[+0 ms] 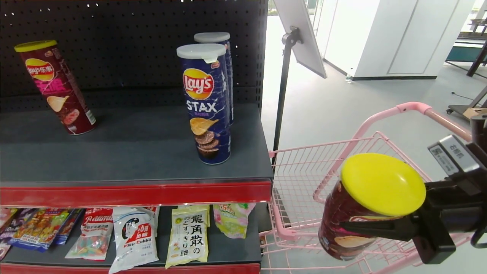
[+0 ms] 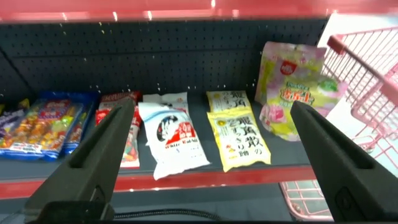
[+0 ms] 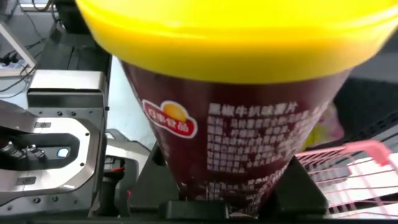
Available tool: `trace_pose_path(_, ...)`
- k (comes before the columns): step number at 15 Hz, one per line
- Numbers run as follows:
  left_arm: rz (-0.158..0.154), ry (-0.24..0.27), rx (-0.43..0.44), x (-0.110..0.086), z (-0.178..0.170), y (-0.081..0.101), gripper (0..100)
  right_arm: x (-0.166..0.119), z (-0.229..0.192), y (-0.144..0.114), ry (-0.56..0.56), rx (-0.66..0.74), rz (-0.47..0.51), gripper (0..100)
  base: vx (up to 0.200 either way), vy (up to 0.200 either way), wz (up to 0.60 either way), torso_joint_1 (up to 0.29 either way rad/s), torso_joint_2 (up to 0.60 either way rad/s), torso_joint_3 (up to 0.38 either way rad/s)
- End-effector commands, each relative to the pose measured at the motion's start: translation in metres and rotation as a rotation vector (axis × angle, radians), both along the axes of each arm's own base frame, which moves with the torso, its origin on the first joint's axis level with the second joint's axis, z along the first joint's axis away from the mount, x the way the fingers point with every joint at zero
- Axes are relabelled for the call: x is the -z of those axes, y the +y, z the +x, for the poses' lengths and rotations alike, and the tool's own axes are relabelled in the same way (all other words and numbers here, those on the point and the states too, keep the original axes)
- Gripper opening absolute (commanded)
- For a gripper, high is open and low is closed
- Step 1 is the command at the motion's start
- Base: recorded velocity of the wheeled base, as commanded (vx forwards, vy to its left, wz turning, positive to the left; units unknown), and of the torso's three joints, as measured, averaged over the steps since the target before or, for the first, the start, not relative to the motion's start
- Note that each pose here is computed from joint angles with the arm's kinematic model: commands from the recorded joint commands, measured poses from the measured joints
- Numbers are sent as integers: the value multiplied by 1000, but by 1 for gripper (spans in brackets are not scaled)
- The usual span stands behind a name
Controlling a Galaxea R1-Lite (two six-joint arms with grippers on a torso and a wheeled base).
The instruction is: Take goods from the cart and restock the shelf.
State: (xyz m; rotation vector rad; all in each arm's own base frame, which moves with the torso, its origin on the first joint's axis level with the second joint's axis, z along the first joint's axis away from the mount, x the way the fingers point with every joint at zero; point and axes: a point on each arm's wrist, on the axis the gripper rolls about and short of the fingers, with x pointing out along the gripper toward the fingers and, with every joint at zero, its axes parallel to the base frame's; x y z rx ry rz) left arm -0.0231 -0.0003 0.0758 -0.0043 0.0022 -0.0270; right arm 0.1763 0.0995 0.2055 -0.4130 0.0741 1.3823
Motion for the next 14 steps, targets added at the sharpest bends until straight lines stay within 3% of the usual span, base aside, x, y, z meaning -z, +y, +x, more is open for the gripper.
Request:
trace_pose_path(1, 0, 1, -1, 0, 0, 0, 100, -6, 1, 3, -11, -10, 11, 0, 0, 0, 0, 232, -549, -320)
trace_pose_path(8, 0, 1, 1, 0, 0, 0, 100, -16, -15, 16, 2, -45, 25, 0, 0, 0, 0, 239, -567, -328)
trace_pose_path(14, 0, 1, -1, 0, 0, 0, 100, -22, -29, 17, -22, -61, 38, 0, 0, 0, 0, 137, -303, -172)
